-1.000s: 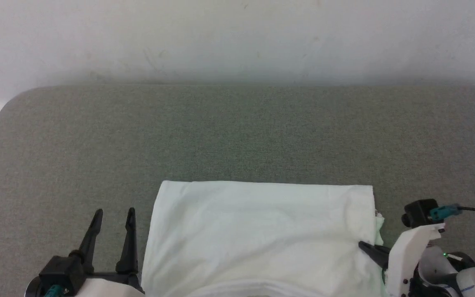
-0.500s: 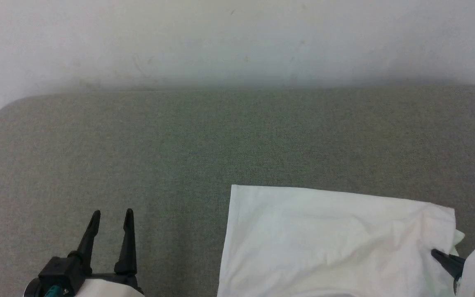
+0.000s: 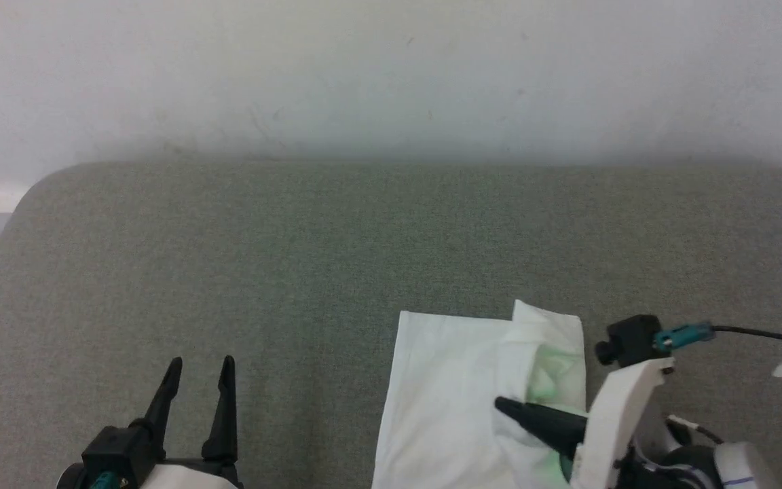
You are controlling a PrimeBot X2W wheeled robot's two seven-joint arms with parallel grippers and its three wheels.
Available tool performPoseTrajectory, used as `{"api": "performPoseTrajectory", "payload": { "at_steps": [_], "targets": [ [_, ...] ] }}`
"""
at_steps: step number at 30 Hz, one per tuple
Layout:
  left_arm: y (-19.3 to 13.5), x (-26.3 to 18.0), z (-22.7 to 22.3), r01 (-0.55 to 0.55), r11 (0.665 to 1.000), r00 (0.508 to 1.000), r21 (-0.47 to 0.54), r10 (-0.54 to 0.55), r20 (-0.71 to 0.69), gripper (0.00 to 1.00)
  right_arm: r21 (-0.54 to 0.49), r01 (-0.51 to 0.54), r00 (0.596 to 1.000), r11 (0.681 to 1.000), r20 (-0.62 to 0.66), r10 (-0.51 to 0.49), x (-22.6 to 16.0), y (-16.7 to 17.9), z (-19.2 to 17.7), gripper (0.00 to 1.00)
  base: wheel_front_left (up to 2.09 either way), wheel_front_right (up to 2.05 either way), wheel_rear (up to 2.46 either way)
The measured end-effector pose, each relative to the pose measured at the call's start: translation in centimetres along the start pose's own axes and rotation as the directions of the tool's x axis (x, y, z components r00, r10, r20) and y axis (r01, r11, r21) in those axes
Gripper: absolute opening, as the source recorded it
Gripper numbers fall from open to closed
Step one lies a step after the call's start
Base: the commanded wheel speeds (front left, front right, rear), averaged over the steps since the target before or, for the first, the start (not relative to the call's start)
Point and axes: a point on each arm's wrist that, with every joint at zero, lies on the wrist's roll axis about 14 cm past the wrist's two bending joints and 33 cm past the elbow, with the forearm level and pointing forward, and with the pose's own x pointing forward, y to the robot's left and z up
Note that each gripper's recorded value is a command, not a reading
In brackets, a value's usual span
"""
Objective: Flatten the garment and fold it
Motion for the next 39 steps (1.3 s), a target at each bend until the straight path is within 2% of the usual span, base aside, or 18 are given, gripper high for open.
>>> {"api": "performPoseTrajectory", "payload": {
  "at_steps": [2, 6, 7, 8, 9, 14, 16, 21, 24, 27, 29, 32, 35, 39],
  "targets": [
    [0.3, -0.4, -0.1, -0.011, 1.000, 1.000, -0.001, 0.011, -0.004, 1.00, 0.007, -0.074, 0.996, 0.997, -0.048, 0.074, 2.3, 2.6, -1.5, 0.00, 0.00, 0.00, 0.00],
    [0.8, -0.9, -0.2, -0.025, 1.000, 1.000, -0.002, 0.025, -0.008, 1.00, 0.001, -0.104, 0.991, 0.995, -0.079, 0.104, 4.7, 3.9, -3.1, 0.00, 0.00, 0.00, 0.00],
    [0.9, -1.0, -0.2, -0.029, 1.000, 1.000, -0.002, 0.029, -0.009, 1.00, -0.005, -0.101, 0.992, 0.995, -0.079, 0.101, 5.2, 4.0, -3.2, 0.11, 0.00, 0.00, 0.00],
    [1.0, -1.0, -0.2, -0.034, 0.999, 0.999, -0.001, 0.034, -0.008, 1.00, -0.012, -0.097, 0.991, 0.995, -0.089, 0.096, 5.7, 3.9, -3.5, 0.42, 0.00, 0.00, 0.00],
    [1.1, -0.9, -0.1, -0.036, 0.999, 0.999, -0.001, 0.036, -0.006, 1.00, -0.024, -0.095, 0.991, 0.995, -0.098, 0.092, 6.2, 3.9, -3.8, 1.00, 0.00, 0.00, 0.00],
    [1.3, -0.6, -0.5, -0.047, 0.999, 0.999, -0.002, 0.047, -0.017, 1.00, -0.080, -0.145, 0.987, 0.986, -0.083, 0.139, 7.8, 5.8, -3.7, 1.00, 0.00, 0.00, 0.00],
    [1.3, -0.4, -0.6, -0.047, 0.999, 0.999, -0.002, 0.047, -0.021, 1.00, -0.146, -0.163, 0.986, 0.976, -0.059, 0.156, 7.8, 6.5, -2.9, 1.00, 0.00, 0.00, 0.00],
    [1.1, 0.0, -0.7, -0.041, 0.999, 0.999, -0.002, 0.041, -0.023, 1.00, -0.334, -0.183, 0.976, 0.925, 0.048, 0.210, 6.1, 8.1, 0.1, 1.00, 0.00, 0.00, 0.00],
    [1.0, 0.3, -0.6, -0.042, 0.999, 0.999, 0.000, 0.042, -0.019, 1.00, -0.453, -0.103, 0.955, 0.886, 0.203, 0.214, 4.3, 7.8, 3.4, 1.00, 0.00, 0.00, 0.00],
    [0.7, 0.6, -0.4, -0.035, 0.999, 0.999, 0.007, 0.035, -0.013, 1.00, -0.534, 0.079, 0.891, 0.842, 0.416, 0.180, 1.5, 6.0, 8.2, 1.00, 0.00, 0.00, 0.00],
    [0.6, 0.7, -0.2, -0.030, 1.000, 1.000, 0.006, 0.030, -0.005, 1.00, -0.531, 0.191, 0.837, 0.825, 0.527, 0.145, -0.6, 4.5, 10.0, 1.00, 0.00, 0.00, 0.00],
    [0.4, 1.0, 0.1, -0.029, 1.000, 1.000, 0.007, 0.029, 0.006, 1.00, -0.478, 0.332, 0.769, 0.813, 0.636, 0.060, -3.6, 1.7, 11.0, 1.00, 0.00, 0.00, 0.00],
    [0.1, 1.2, 0.3, -0.020, 1.000, 1.000, 0.012, 0.020, 0.014, 1.00, -0.418, 0.453, 0.695, 0.788, 0.718, -0.019, -6.9, -0.8, 11.6, 1.00, 0.00, 0.00, 0.00],
    [-0.2, 1.3, 0.5, -0.014, 1.000, 1.000, 0.012, 0.014, 0.022, 1.00, -0.325, 0.559, 0.615, 0.763, 0.780, -0.119, -10.6, -3.5, 11.4, 1.00, 0.00, 0.00, 0.00]
  ]
}}
